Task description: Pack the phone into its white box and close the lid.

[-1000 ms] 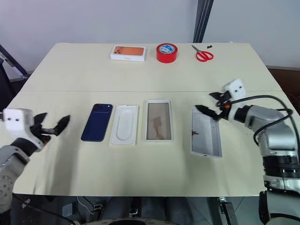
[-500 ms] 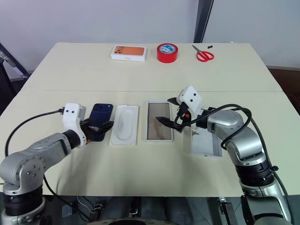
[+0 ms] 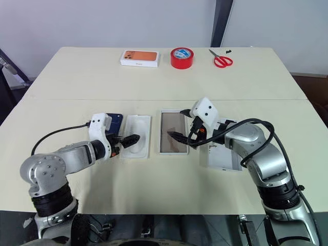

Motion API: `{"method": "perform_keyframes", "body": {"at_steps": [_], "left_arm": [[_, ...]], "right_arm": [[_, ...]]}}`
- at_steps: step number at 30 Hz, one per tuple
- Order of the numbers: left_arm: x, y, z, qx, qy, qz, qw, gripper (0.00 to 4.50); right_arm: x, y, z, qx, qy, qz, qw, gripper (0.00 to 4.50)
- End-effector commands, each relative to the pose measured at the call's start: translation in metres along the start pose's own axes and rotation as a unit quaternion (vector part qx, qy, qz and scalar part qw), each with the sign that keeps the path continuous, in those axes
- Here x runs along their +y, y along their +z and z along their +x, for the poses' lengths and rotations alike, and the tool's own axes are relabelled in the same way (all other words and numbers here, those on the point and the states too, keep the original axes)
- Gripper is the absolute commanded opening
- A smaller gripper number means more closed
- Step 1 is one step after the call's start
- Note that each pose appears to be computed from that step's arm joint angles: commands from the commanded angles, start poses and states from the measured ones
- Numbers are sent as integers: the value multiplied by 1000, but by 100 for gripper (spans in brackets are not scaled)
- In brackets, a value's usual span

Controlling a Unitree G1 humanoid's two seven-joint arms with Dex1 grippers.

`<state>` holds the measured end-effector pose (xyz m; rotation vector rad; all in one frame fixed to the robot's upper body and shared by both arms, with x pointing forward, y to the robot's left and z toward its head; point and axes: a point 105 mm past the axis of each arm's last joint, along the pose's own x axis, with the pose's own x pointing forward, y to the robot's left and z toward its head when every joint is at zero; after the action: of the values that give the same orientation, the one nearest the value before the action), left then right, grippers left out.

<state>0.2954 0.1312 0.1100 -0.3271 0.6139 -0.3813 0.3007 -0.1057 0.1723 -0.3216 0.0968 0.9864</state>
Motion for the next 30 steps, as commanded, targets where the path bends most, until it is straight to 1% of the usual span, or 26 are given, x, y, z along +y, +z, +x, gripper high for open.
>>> {"method": "perform_keyframes", "body": {"at_steps": [1,3,4,6,9,13,17,19,23,25,27,30], "left_arm": [[-2,-2,3,5,-1,-10,1000,446],[-5,-4,6,5,-5,-24,1000,446],[-5,-4,7,3,-5,-31,999,422],[-4,-4,7,-1,-1,-42,999,361],[0,-3,7,-5,7,-54,998,218],[4,-1,7,-8,15,-63,998,4],[7,5,4,-23,17,-72,997,1],[12,14,-1,-40,21,-74,996,1],[14,43,-15,-108,-4,-105,989,1],[4,54,-17,-130,-41,-111,984,1],[-16,61,-17,-138,-84,-99,982,1],[-43,59,-7,-120,-126,-90,981,1]], "right_arm": [[4,13,-2,-22,1,-27,999,449],[4,13,-1,-22,1,-29,999,449],[5,13,-1,-23,1,-29,999,450],[6,13,0,-23,3,-32,999,450],[7,13,1,-25,5,-34,999,450],[8,14,2,-26,6,-34,999,450],[9,11,1,-22,8,-36,999,450],[8,11,-1,-21,5,-36,999,450],[1,11,-5,-16,-7,-44,999,450],[-7,9,-9,-9,-18,-52,998,450],[-17,8,-14,-2,-31,-57,998,450],[-29,6,-21,9,-50,-66,997,450]]}}
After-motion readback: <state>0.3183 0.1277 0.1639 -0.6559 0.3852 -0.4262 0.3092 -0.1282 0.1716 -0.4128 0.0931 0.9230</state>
